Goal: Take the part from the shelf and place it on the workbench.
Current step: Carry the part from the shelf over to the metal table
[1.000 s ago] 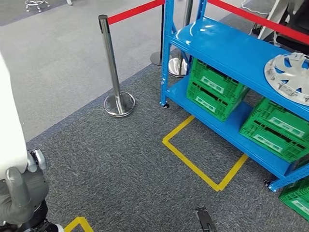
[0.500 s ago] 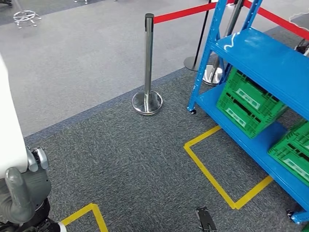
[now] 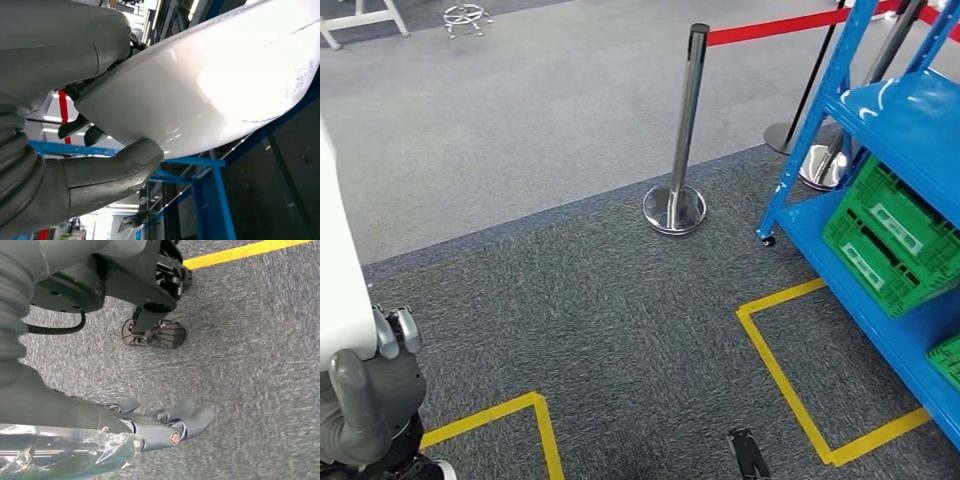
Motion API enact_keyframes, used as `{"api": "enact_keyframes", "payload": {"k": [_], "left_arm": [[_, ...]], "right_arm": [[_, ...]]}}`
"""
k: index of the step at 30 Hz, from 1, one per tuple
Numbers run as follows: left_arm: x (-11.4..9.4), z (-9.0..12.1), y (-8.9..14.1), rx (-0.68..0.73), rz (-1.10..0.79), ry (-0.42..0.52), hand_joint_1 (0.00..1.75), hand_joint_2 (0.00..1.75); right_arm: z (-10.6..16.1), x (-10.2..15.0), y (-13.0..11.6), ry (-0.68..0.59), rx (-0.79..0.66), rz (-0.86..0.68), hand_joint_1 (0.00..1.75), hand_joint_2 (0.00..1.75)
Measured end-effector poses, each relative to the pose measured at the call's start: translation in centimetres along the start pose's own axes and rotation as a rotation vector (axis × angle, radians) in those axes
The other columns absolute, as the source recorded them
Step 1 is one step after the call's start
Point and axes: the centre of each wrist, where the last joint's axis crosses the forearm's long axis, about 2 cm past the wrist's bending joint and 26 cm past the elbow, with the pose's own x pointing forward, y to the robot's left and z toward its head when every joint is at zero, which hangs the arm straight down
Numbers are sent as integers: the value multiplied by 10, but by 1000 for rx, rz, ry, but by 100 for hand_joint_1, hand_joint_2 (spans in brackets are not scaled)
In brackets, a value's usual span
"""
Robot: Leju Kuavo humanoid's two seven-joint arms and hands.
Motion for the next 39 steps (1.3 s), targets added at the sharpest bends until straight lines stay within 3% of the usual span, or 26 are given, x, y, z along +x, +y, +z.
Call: {"api": "enact_keyframes", "payload": {"k": [39], "left_arm": [[-3, -7, -2, -33, 29, -22, 175, 175]], "right_arm": [[1, -2, -3, 5, -1, 7, 0, 175]]}}
